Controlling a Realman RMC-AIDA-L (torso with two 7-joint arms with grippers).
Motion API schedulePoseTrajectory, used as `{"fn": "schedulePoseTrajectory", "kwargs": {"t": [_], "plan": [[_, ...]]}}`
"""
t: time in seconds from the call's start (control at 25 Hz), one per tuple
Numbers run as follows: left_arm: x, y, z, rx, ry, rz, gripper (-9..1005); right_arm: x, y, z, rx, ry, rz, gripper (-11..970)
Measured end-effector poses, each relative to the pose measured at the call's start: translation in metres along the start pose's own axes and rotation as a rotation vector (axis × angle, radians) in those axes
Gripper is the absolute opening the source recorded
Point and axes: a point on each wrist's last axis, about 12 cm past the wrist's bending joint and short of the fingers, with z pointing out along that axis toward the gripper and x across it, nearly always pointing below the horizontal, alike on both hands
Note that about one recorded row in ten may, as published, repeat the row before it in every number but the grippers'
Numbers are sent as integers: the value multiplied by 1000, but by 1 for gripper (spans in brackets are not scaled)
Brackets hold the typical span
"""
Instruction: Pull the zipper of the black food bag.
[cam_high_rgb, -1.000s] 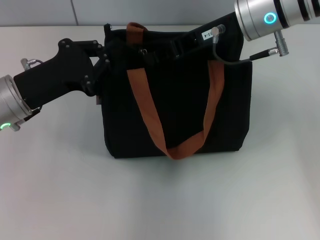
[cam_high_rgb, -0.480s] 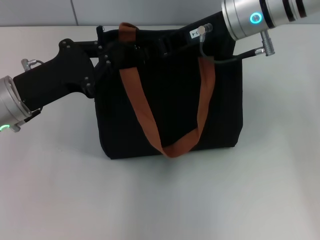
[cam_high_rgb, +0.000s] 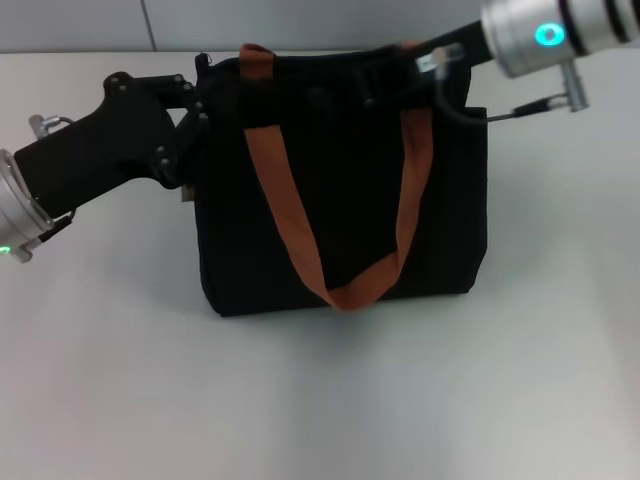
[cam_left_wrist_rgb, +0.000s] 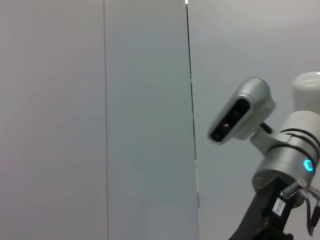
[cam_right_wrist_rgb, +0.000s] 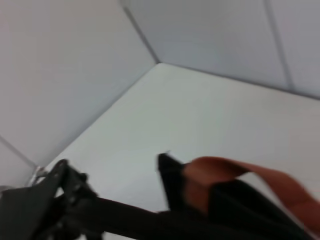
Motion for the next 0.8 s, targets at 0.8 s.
{"fn": "schedulePoseTrajectory", "kwargs": {"t": [0.8], "plan": [[1,3,1,-18,6,0,26,70,-22,-112,-146,-411,29,16]]}}
